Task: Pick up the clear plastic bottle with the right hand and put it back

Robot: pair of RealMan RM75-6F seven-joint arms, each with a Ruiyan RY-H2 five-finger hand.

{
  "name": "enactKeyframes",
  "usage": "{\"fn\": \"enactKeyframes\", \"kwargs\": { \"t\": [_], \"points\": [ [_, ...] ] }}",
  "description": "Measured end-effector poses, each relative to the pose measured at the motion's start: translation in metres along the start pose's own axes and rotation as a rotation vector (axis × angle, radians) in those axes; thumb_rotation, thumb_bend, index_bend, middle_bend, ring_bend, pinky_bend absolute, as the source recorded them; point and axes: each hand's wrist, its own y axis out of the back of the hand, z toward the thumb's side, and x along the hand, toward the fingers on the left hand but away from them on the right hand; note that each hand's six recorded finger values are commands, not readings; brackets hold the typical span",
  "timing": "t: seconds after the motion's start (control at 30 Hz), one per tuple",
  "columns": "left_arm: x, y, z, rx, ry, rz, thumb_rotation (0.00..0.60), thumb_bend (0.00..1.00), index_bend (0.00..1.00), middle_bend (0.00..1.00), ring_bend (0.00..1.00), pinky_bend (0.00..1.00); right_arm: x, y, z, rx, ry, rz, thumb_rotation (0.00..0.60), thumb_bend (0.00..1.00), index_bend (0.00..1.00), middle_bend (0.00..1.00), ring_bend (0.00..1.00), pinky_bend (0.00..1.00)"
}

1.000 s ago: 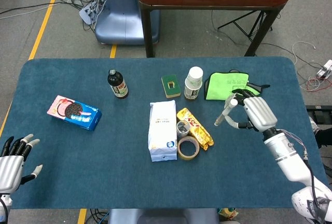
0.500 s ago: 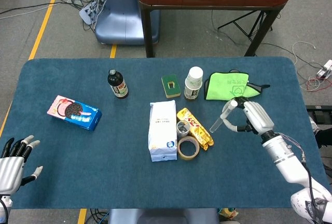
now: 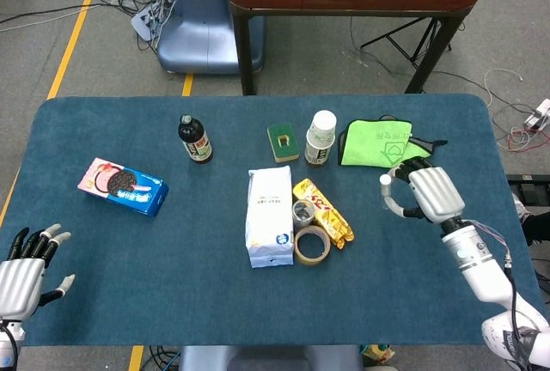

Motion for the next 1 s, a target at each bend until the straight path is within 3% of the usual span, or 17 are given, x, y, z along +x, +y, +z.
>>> {"fn": "enactKeyframes", "kwargs": {
  "t": [0.1,0.33,0.47,0.6,0.83,1.0],
  "points": [
    [-0.001,0.0,-0.002,-0.001,0.005,0.001,0.6,0.27,0.21,0.12,0.11,0.0,0.001,-0.003,0.001,-0.025,-0.004,0.016,0.6,0.59,0.64,0.44,0.29,0.21],
    [-0.002,0.0,-0.003,-0.002,0.008,0.0,0.6,0.27,0.21,0.12,0.11,0.0,0.002,-0.007,0.002,-0.355,-0.007,0.05,0.6,0.59,0.64,0.44,0.29,0.21],
    [-0.001,-0.001,-0.001,-0.002,0.003,-0.002,0.6,0.27,0.21,0.12,0.11,0.0,0.002,-0.007,-0.001,-0.435,-0.011,0.041,0.6,0.59,0.64,0.44,0.29,0.21],
    [0.0,-0.001,-0.001,0.0,0.0,-0.003,0.6,0.27,0.21,0.12,0.11,0.0,0.001,-0.007,-0.007,-0.352,-0.016,0.013,0.6,0.59,0.64,0.44,0.29,0.21],
    [0.0,-0.002,-0.002,0.001,0.005,-0.007,0.6,0.27,0.21,0.12,0.11,0.0,0.0,-0.009,-0.012,0.011,-0.033,-0.02,0.6,0.59,0.64,0.44,0.29,0.21],
    [-0.001,-0.001,-0.004,0.003,0.008,-0.006,0.6,0.27,0.21,0.12,0.11,0.0,0.0,-0.011,-0.008,0.028,-0.029,-0.001,0.6,0.59,0.64,0.44,0.29,0.21]
  ]
}}
